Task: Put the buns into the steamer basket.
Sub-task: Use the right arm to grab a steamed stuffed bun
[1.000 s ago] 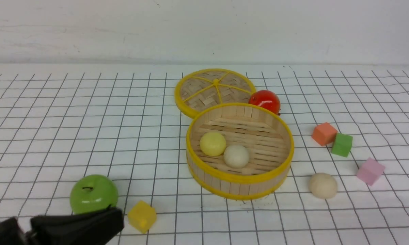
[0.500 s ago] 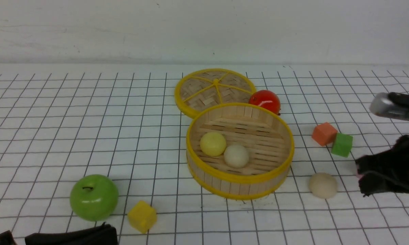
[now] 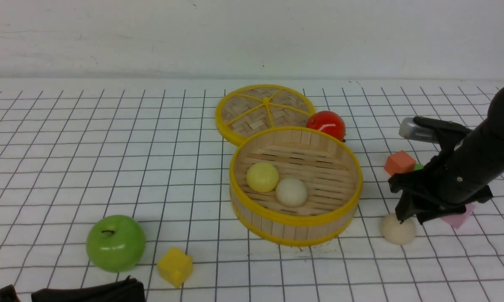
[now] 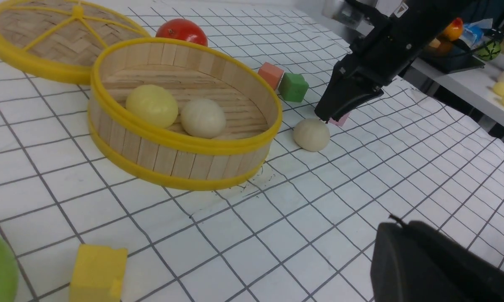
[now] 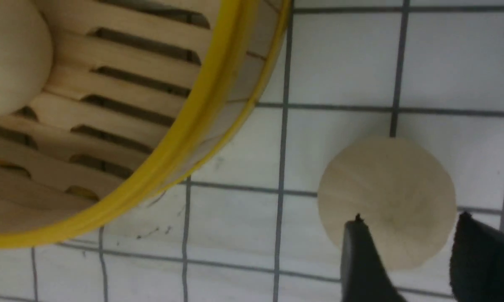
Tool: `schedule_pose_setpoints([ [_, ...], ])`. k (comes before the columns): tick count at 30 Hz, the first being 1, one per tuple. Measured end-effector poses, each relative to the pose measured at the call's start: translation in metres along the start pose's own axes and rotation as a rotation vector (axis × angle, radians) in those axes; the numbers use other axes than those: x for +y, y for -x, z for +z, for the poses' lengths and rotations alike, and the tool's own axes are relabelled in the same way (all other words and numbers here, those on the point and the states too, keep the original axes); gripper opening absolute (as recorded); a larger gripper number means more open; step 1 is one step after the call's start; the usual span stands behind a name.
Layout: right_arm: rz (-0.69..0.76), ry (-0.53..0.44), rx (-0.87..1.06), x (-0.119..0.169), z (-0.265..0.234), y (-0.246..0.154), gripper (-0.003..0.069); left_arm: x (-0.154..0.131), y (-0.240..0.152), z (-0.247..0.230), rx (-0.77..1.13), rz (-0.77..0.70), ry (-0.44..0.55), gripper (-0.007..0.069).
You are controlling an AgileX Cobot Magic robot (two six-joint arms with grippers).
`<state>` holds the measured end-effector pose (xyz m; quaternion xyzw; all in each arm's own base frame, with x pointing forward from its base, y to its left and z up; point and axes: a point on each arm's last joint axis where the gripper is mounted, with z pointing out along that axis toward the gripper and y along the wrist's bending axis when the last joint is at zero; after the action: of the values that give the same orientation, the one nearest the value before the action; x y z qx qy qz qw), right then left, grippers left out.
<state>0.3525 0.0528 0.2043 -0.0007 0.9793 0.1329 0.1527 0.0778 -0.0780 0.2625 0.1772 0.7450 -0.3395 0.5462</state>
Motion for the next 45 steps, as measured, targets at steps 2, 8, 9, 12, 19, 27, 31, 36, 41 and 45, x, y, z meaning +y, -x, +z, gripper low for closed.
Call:
schedule_pose_setpoints([
  [2,0.002,-0.014,-0.016,-0.002,0.002,0.002,0.0347,0.000,0.000,0.000,0.000,0.010,0.000,-0.0013],
  [8,-0.009,-0.016,-0.049,0.003,0.003,0.005,0.0349,0.000,0.000,0.000,0.000,0.038,0.002,-0.0013],
  [9,-0.029,-0.016,-0.059,0.009,0.004,0.005,0.0349,0.000,0.000,0.000,0.000,0.041,0.002,-0.0013],
  [12,-0.049,-0.033,-0.075,0.018,0.008,0.005,0.0349,0.000,0.000,0.000,-0.001,0.044,0.002,-0.0013],
  [19,-0.026,-0.112,-0.072,0.011,0.011,0.005,0.0349,0.000,0.000,0.000,-0.001,0.045,0.002,-0.0013],
  [27,-0.018,-0.112,-0.069,0.011,0.012,0.004,0.0349,0.000,0.000,0.000,-0.001,0.047,0.002,-0.0013],
  [31,-0.010,-0.108,-0.069,0.010,0.017,0.005,0.0349,0.000,0.000,0.000,-0.001,0.046,0.002,-0.0013],
  [36,-0.006,-0.109,-0.040,0.008,0.030,0.004,0.0346,0.000,0.000,0.000,-0.001,0.046,0.002,-0.0013],
  [41,-0.012,-0.112,-0.043,0.007,0.031,0.004,0.0288,0.000,0.000,0.000,-0.001,0.046,0.002,-0.0013],
  [45,-0.041,-0.121,-0.032,0.006,0.031,0.003,0.0188,0.000,0.000,0.000,-0.001,0.046,0.002,-0.0013],
])
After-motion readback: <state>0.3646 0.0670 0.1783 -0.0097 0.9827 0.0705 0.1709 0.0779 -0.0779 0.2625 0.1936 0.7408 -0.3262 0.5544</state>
